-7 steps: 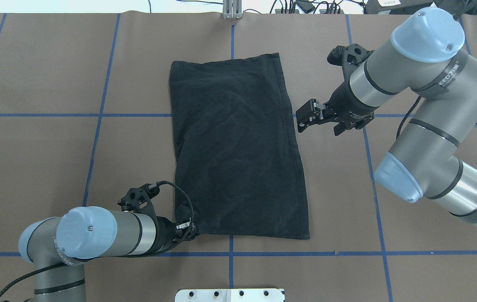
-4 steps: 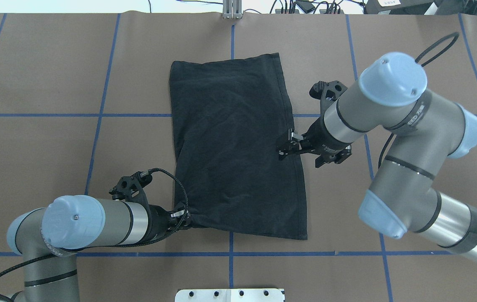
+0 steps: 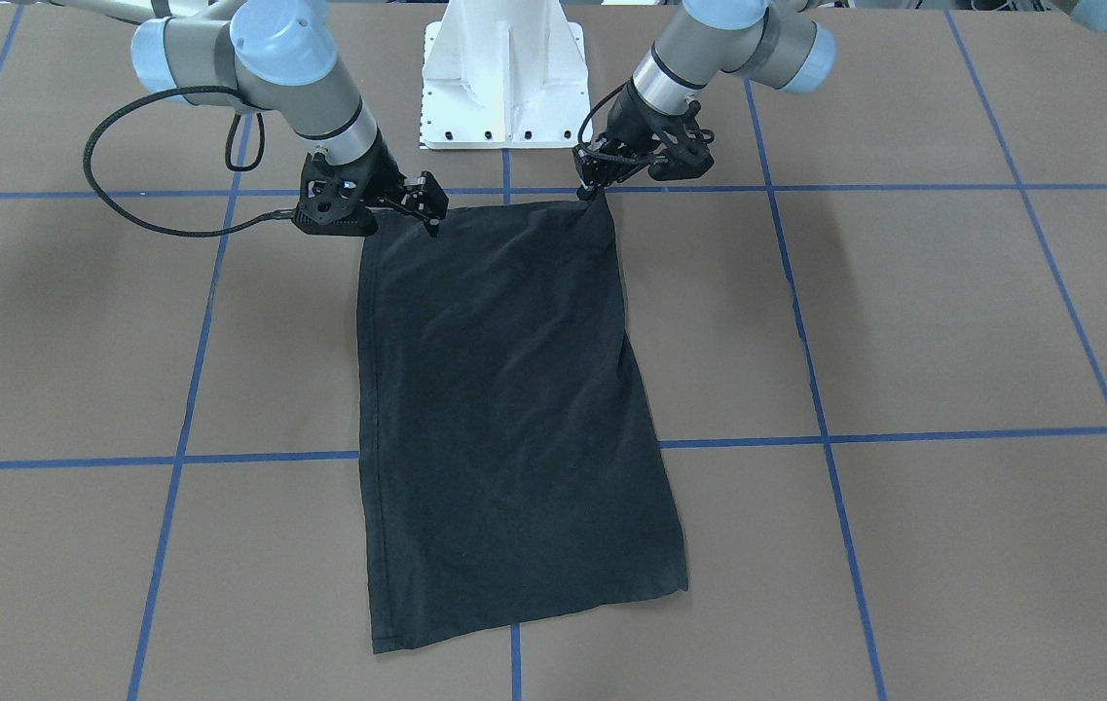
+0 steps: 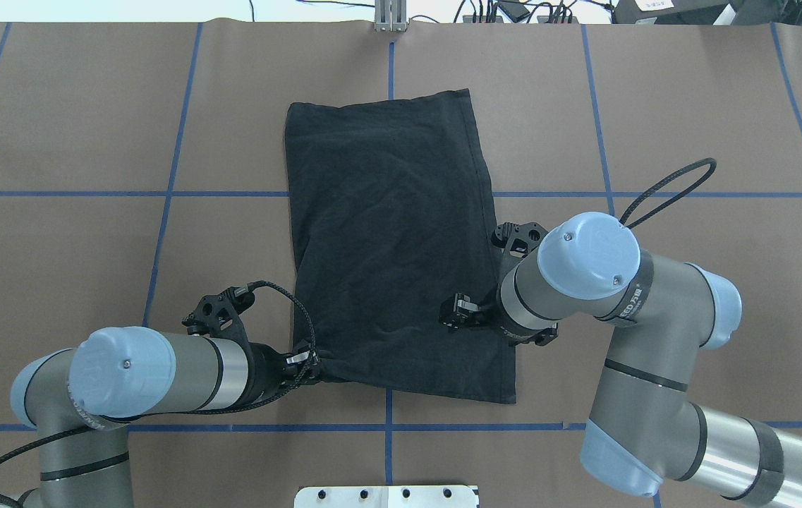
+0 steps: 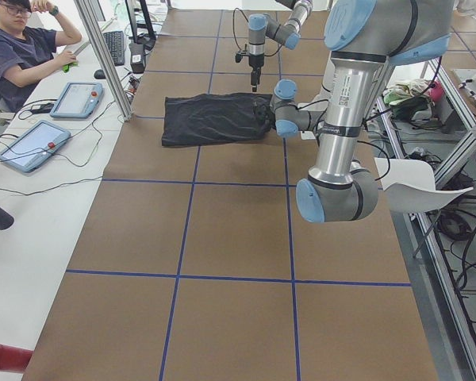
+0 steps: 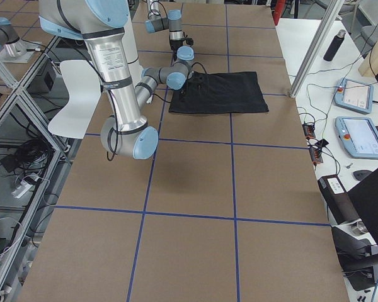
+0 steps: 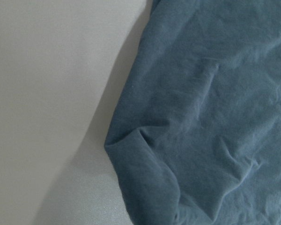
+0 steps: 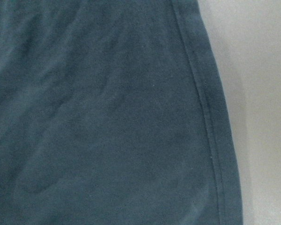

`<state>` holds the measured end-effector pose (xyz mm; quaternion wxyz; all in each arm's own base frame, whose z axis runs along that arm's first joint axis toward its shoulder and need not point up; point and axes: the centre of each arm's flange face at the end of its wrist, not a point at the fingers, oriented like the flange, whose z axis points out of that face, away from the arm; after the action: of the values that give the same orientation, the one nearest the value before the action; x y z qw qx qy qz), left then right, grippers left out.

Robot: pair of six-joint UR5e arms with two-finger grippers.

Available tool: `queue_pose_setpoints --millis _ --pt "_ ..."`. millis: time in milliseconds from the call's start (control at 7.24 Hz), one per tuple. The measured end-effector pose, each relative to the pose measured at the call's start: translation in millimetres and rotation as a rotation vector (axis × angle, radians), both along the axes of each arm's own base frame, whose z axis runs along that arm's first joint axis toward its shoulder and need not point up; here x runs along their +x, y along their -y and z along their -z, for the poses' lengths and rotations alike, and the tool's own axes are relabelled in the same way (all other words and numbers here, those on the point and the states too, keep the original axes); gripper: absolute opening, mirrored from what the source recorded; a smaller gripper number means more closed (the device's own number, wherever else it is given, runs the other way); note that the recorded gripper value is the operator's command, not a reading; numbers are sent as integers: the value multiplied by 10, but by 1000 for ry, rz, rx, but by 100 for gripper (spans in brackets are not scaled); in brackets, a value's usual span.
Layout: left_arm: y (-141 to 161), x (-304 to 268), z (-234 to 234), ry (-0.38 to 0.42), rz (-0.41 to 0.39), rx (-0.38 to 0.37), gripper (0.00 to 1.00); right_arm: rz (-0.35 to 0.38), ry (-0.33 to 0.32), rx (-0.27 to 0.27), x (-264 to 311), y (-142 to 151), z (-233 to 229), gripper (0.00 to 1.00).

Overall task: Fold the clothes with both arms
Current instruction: 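Move the right gripper down along the shirt edge to the near corner, then grasp the shirt's two near corners with both grippers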

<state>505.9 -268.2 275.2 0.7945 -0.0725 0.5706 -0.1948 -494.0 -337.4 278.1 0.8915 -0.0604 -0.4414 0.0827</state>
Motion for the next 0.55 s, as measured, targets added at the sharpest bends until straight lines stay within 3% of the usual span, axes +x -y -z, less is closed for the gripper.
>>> queue_pose_setpoints --millis 552 --pt "-9 20 -21 4 -1 -4 0 39 -79 -25 -170 -203 -280 100"
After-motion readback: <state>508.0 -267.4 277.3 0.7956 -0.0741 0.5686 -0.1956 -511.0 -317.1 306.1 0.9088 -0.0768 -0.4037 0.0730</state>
